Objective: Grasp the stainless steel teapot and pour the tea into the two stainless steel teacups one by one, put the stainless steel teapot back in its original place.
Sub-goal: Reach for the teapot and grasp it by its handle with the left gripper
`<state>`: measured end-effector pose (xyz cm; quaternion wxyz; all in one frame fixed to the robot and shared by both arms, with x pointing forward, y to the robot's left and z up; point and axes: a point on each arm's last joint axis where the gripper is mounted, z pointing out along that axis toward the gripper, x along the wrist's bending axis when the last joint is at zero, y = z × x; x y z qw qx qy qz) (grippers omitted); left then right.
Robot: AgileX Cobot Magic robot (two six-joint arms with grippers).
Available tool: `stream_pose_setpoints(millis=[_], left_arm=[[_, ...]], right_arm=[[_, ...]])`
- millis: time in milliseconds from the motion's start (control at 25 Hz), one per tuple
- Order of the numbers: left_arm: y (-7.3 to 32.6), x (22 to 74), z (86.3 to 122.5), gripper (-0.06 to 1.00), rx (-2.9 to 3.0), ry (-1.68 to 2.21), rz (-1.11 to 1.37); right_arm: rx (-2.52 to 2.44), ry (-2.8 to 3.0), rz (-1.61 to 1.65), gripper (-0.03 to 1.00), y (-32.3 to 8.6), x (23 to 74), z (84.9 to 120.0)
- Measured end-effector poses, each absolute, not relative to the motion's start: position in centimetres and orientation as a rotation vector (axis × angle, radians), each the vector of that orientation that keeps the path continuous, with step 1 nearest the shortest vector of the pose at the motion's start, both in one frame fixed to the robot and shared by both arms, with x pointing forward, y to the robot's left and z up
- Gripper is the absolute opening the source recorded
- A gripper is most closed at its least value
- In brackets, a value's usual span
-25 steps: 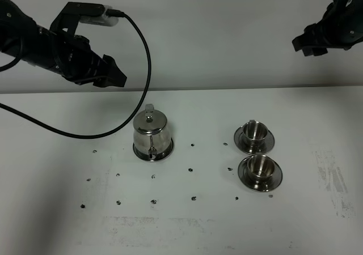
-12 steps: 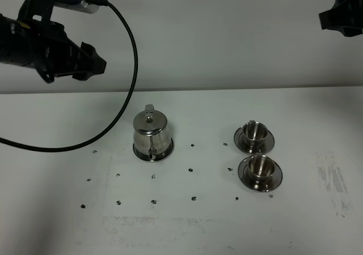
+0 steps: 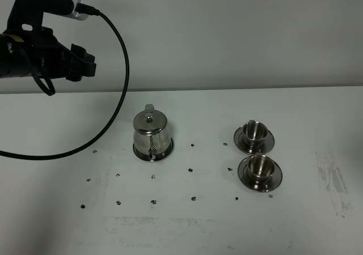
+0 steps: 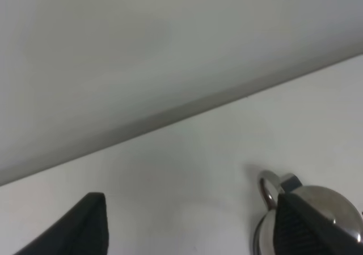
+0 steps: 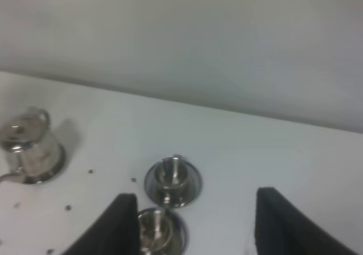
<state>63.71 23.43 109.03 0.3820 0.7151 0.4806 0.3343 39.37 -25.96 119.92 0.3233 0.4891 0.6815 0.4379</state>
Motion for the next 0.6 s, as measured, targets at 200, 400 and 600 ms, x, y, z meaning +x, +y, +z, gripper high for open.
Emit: stream_pose_setpoints(millis=[200,400,600], left_arm=[[23.4,63.7,109.1,0.62,1.820,1.225,0.858],[23.5,63.8,109.1,0.62,1.817,1.224,0.861],[23.5,63.8,109.1,0.62,1.818,1.223,0.862]], right_arm=[[1.223,1.735,1.223,0.42,-27.1,32.1,118.7],[1.249,1.832,1.182,0.42,-27.5,27.9,116.3],[1.301,1.947,1.134,0.42,-27.6,26.1,114.0]])
